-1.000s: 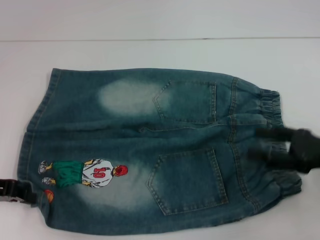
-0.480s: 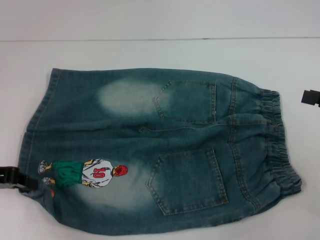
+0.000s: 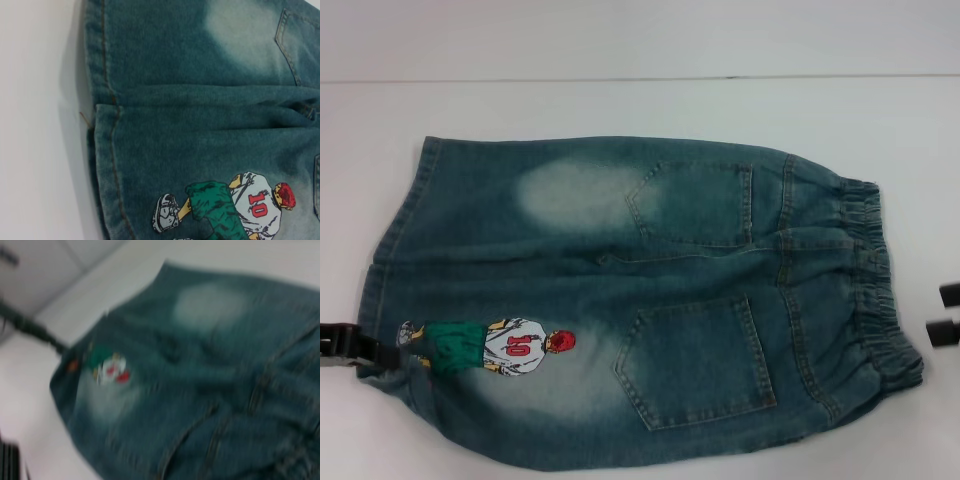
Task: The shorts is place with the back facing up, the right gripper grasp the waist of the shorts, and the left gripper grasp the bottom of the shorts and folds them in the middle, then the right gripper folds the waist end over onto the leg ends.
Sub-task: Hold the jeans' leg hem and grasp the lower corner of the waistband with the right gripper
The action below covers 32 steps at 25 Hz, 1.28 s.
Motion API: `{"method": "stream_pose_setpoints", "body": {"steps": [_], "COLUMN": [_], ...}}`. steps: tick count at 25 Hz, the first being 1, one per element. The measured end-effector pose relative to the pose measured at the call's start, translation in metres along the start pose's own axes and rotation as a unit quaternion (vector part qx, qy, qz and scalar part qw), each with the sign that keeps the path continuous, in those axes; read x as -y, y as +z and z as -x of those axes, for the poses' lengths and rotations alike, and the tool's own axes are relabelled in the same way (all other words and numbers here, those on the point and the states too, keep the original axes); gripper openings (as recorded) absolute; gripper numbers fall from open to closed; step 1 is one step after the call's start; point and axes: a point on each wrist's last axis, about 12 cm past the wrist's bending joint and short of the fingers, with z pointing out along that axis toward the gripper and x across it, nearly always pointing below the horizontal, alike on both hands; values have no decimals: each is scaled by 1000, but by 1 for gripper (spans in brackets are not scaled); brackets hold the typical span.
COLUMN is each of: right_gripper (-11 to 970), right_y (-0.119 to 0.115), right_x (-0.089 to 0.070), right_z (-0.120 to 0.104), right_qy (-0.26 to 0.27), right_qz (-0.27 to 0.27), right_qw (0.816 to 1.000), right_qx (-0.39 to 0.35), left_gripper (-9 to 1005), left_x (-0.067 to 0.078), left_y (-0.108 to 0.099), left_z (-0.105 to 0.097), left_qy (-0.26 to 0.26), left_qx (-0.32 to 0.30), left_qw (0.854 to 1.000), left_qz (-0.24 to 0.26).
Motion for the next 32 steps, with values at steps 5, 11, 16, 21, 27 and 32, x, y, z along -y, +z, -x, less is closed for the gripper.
{"method": "stream_pose_setpoints", "body": {"steps": [5,11,16,21,27,32], "right_gripper": [911,910,910,910,910,896], "right_y": [4,15,26,39,51,63], "right_x": [0,-2,-2,-2,-3,-5], "right_z": [4,16,29,34,35,37], "right_qy": [-20,-35,-38,-40,-49,-59], "right_qz": [8,19,13,2,-9,-7], "right_qw": [997,988,979,971,969,968], "right_qx": [-69,-150,-202,-235,-243,-245], "left_gripper": [20,20,20,20,20,21], "left_x": [1,2,4,6,6,6], "left_y": [1,0,1,3,3,4], "left_z": [1,2,4,4,4,4], "left_qy": [4,6,10,12,15,15], "left_qx": [0,2,1,-1,-1,0], "left_qw": [1000,1000,1000,1000,1000,1000], "left_qz": [-1,-5,-7,-9,-12,-13]}}
